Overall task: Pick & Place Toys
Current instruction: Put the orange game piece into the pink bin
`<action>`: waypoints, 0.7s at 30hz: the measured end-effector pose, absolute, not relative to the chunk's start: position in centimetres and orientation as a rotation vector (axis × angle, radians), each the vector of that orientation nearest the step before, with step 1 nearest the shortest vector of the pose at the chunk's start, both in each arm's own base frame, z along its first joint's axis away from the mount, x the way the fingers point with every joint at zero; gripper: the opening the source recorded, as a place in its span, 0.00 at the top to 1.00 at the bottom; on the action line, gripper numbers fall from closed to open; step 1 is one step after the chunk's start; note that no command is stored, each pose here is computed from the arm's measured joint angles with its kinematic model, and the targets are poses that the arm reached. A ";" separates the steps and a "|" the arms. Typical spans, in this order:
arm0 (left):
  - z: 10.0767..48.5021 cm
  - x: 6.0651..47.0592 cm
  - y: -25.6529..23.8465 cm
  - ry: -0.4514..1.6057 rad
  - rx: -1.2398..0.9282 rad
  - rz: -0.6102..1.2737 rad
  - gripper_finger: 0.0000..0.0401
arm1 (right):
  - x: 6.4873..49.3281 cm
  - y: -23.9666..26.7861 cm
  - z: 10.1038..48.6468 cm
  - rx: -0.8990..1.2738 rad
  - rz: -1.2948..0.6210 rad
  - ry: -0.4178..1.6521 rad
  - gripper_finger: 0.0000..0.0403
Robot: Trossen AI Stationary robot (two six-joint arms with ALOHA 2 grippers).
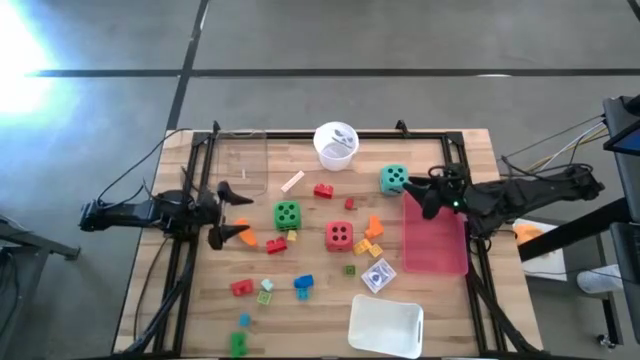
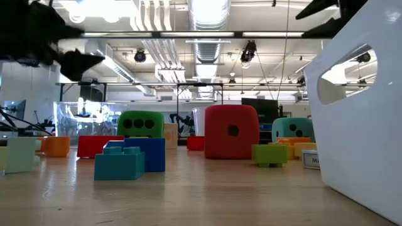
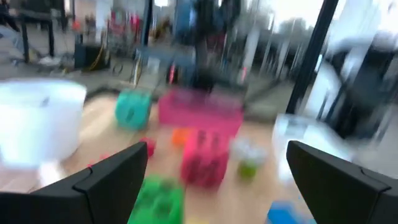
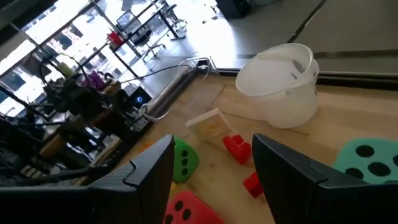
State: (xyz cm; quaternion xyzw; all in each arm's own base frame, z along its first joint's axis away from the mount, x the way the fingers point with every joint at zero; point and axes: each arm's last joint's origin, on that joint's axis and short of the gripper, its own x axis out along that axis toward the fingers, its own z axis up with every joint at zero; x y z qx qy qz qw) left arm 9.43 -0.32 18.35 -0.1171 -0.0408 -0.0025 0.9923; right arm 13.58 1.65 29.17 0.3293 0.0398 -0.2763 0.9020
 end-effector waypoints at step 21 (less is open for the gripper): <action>21.7 8.7 0.1 -0.430 -0.818 -0.032 0.03 | 18.2 2.6 30.2 0.564 -0.634 0.179 0.48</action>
